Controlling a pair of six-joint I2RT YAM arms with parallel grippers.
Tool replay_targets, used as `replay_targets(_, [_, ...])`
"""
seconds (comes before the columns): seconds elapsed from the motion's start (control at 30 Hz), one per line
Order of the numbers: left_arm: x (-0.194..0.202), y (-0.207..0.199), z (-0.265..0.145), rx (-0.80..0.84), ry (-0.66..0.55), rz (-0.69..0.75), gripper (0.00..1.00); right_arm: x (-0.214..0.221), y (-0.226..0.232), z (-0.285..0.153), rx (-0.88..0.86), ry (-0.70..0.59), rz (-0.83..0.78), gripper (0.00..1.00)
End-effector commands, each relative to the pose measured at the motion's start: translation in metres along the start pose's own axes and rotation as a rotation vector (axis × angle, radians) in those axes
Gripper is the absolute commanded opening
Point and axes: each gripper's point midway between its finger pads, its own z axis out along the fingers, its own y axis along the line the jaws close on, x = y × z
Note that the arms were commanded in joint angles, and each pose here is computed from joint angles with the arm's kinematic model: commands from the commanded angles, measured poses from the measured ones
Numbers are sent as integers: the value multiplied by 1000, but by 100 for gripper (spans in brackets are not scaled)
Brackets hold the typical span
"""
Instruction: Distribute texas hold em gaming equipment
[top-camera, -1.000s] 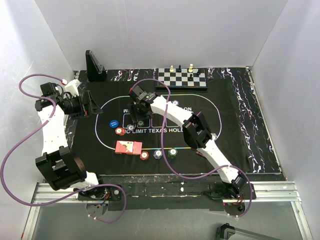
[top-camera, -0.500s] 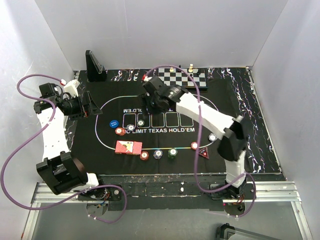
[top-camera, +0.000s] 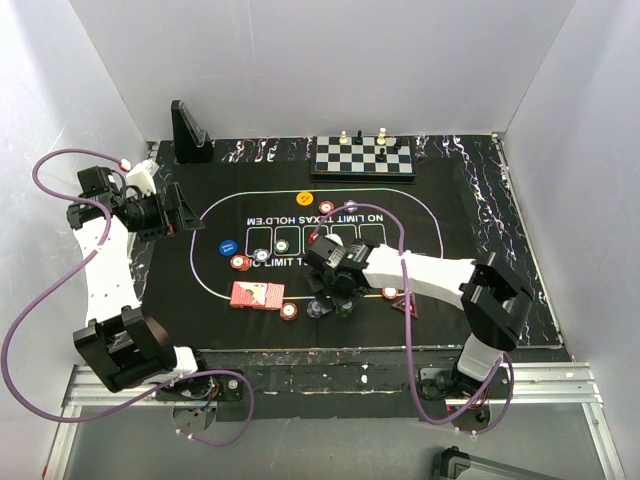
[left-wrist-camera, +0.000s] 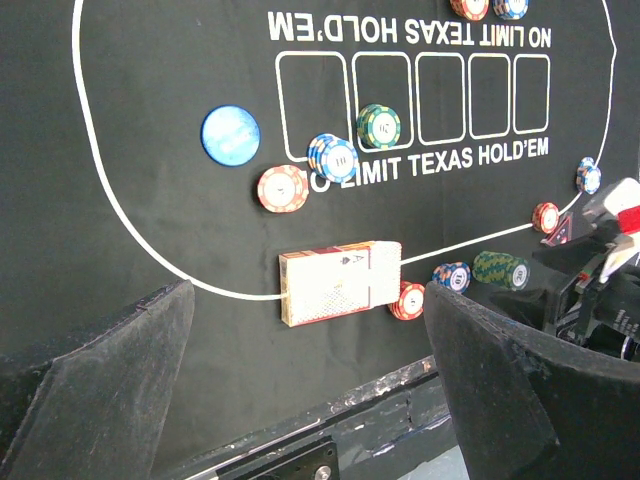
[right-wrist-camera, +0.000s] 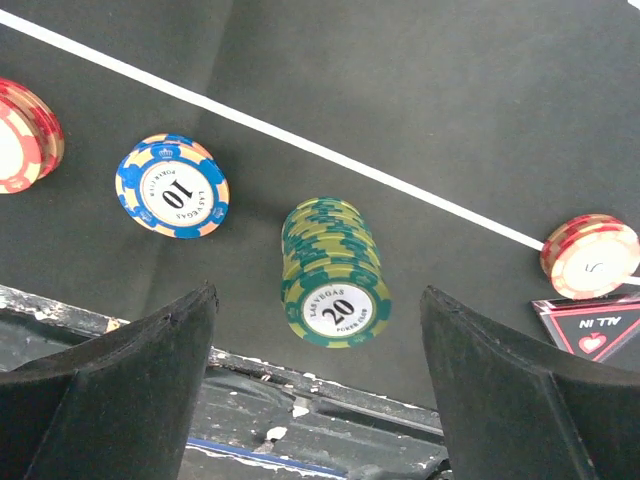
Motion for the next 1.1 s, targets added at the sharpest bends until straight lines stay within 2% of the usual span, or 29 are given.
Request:
replay_targets(0.0, [-5, -9, -12, -1, -37, 18, 100, -21, 1, -17, -11, -130, 64, 89])
replay_targets(0.37, [-4, -9, -10, 2, -35, 12, 100, -9, 1, -1, -12, -95, 65, 83])
replay_targets(0.83, [-5, -9, -10, 3, -35, 14, 100, 5, 2, 20, -8, -45, 60, 70])
replay_targets(1.07, [-7, -10, -11, 6, -39, 12, 100, 2, 2, 12, -16, -65, 70, 60])
